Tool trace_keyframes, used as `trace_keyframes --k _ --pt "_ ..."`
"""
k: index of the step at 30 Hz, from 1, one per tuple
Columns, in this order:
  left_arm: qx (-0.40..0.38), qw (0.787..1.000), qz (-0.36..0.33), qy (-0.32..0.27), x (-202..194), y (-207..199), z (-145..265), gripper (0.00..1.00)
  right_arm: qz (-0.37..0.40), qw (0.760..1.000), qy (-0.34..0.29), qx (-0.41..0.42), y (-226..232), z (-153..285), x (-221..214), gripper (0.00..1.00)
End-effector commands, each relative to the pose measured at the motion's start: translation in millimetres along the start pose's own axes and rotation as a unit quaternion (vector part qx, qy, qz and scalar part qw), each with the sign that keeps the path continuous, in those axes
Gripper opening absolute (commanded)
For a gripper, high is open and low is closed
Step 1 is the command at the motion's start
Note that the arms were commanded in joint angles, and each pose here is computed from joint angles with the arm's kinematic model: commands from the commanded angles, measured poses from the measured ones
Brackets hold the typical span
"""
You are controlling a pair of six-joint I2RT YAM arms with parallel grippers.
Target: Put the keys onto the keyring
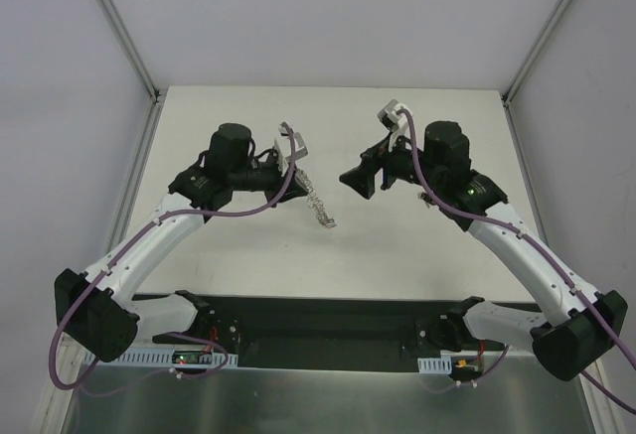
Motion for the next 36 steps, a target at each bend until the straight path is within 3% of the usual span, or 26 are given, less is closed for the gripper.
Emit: trace_keyframes --k 1,7,14,26,36 --pt "0.036 0.998 -0.029 0.051 -18 -5 11 0.00 0.007 0.998 0.043 -0.041 -11 5 -12 0.91" --pt "0.057 0.989 -0.016 0.133 -44 -7 13 0.00 -0.028 0.998 0.047 -0.025 -12 -6 -37 0.92" --pt "0.058 0.968 0.009 0.242 -71 6 -13 0.00 -0.042 0.991 0.065 -0.107 -37 -9 -70 0.91" --pt "0.027 0.944 0.035 0.328 -92 26 -106 0.00 -0.067 0.966 0.065 -0.243 -69 16 -113 0.90" --pt "0.032 0.923 0.047 0.380 -128 33 -136 0.00 -0.066 0.965 0.099 -0.232 -68 28 -140 0.89"
Point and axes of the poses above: each gripper's point midway between its finger pads, its own z axis back along the fingers, its own y axis along the line the jaws close on, x = y × z, the point moved 5 cm from there along z, back along the fingers, and after that the axes turned 1 degree about -z, right-handed, at the moved point
